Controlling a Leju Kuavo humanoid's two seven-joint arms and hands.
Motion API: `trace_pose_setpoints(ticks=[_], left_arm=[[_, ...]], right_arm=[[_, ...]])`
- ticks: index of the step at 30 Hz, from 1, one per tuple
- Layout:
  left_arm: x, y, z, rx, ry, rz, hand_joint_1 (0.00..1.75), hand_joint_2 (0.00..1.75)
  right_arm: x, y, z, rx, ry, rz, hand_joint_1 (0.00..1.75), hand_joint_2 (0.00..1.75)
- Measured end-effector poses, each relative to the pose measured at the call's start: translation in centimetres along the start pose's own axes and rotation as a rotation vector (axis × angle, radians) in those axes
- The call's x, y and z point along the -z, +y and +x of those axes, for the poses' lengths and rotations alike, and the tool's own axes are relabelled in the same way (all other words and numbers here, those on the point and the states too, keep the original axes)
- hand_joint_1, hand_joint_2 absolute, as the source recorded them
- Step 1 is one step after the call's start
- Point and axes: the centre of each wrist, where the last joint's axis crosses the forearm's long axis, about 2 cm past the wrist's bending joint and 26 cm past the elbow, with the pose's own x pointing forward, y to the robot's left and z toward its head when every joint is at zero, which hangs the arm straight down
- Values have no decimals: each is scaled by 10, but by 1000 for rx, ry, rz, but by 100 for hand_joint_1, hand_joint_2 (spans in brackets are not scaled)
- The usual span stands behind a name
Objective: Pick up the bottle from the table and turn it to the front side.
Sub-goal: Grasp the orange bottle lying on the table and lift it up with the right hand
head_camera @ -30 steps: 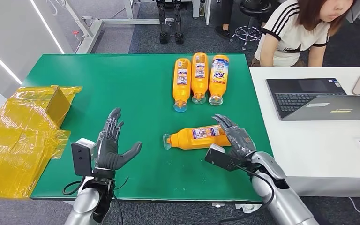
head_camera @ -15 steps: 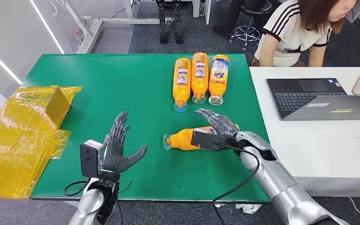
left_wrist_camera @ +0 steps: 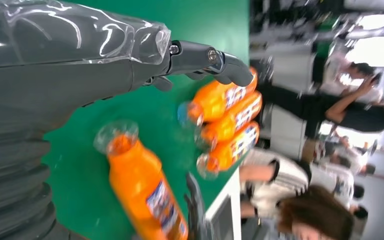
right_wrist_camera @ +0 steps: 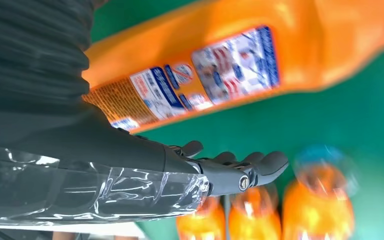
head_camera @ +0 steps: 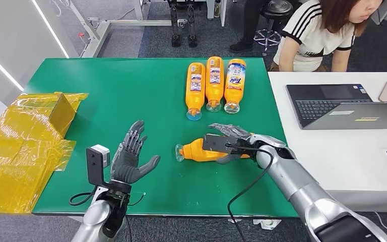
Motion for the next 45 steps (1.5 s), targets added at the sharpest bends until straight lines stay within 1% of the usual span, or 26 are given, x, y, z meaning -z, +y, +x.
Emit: trace_pose_setpoints(ticks=[3, 7, 15, 25, 29, 30, 33, 34, 45], left_arm=[[3, -1, 0, -57, 31, -15, 0, 175], [7, -1, 1, -76, 40, -14, 0, 175], [-1, -1, -3, -73, 59, -3, 0, 175], [-13, 0, -8, -65, 84, 17, 0, 175], [-15, 1, -8, -63, 86, 26, 0, 175], [-15, 1, -8, -63, 85, 28, 0, 175], [-16, 2, -7, -62, 86, 34, 0, 175], [-17, 2, -7, -62, 87, 36, 0, 175], [-26, 2, -5, -57, 81, 58, 0, 175]], right_arm=[[3, -11, -5, -4, 68, 73, 0, 175], [7, -19, -8, -17, 133, 116, 0, 175], [9, -9, -20, -44, 220, 182, 0, 175], [9, -3, -24, -84, 255, 226, 0, 175], [10, -2, -25, -112, 269, 223, 5, 175], [10, -2, -25, -117, 272, 222, 41, 175], [10, -2, -24, -130, 275, 218, 168, 175], [10, -2, -24, -134, 276, 218, 175, 175], [10, -7, -20, -166, 273, 155, 175, 175]])
